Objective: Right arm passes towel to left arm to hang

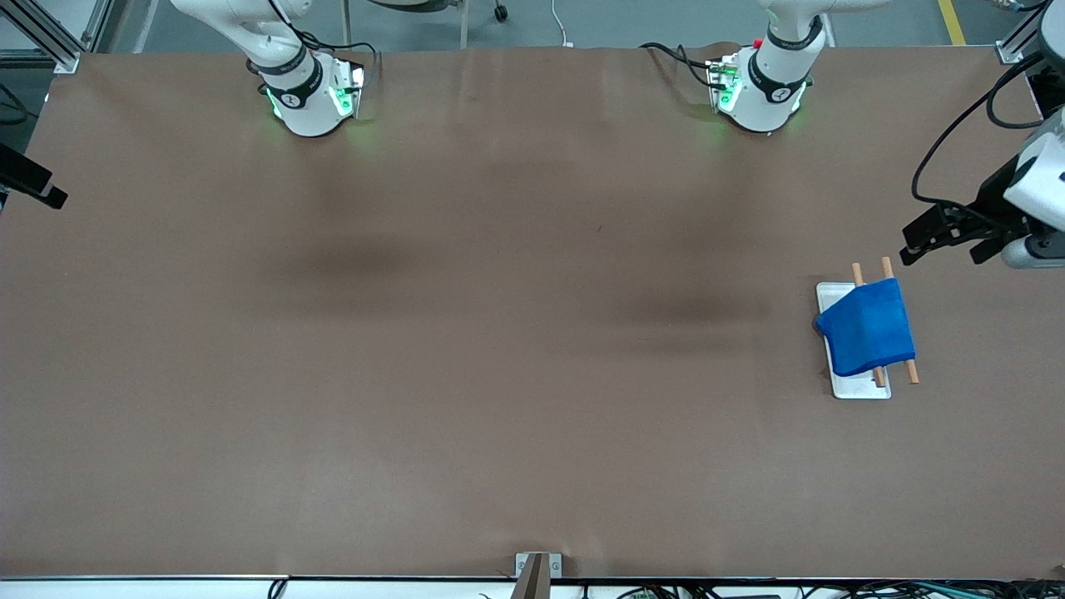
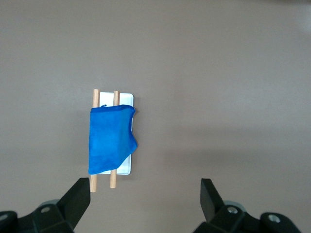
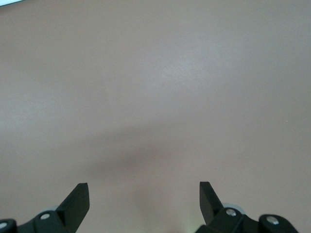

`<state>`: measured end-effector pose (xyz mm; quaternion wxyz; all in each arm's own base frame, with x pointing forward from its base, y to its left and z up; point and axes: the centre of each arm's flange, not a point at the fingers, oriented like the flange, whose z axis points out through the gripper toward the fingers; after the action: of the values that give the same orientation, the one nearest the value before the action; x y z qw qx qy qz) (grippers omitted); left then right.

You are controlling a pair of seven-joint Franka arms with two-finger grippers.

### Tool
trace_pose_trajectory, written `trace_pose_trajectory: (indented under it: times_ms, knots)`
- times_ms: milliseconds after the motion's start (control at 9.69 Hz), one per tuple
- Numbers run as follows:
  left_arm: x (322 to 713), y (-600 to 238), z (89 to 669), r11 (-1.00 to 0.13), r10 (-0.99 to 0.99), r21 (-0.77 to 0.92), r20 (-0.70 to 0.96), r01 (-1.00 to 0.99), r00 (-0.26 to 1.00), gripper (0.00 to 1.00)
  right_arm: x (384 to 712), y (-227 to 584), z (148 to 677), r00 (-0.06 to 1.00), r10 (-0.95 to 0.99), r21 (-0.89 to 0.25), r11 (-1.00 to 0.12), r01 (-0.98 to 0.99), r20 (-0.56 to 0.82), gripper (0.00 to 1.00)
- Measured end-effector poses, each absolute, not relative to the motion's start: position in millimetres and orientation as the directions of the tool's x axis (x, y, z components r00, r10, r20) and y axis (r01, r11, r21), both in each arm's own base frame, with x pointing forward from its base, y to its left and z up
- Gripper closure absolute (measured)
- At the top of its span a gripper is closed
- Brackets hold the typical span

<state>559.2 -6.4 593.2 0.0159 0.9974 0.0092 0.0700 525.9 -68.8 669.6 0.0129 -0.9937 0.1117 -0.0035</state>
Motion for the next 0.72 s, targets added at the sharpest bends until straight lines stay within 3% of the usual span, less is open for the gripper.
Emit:
trace_pose_trajectory:
  times_ms: [413, 723]
  knots:
    - [557.2, -8.7, 646.5, -0.999, 0.007, 0.032, 0.079, 0.005, 0.997, 0.0, 525.9, -68.8, 669.6, 0.975, -0.222, -0.025, -0.975, -0.222, 0.004, 0.0]
    - [557.9, -19.3, 642.8, -1.0, -0.013, 0.018, 0.058, -0.014, 0.998, 0.0, 525.8, -68.8, 669.5, 0.975, -0.222, -0.025, -0.975, -0.222, 0.004, 0.0]
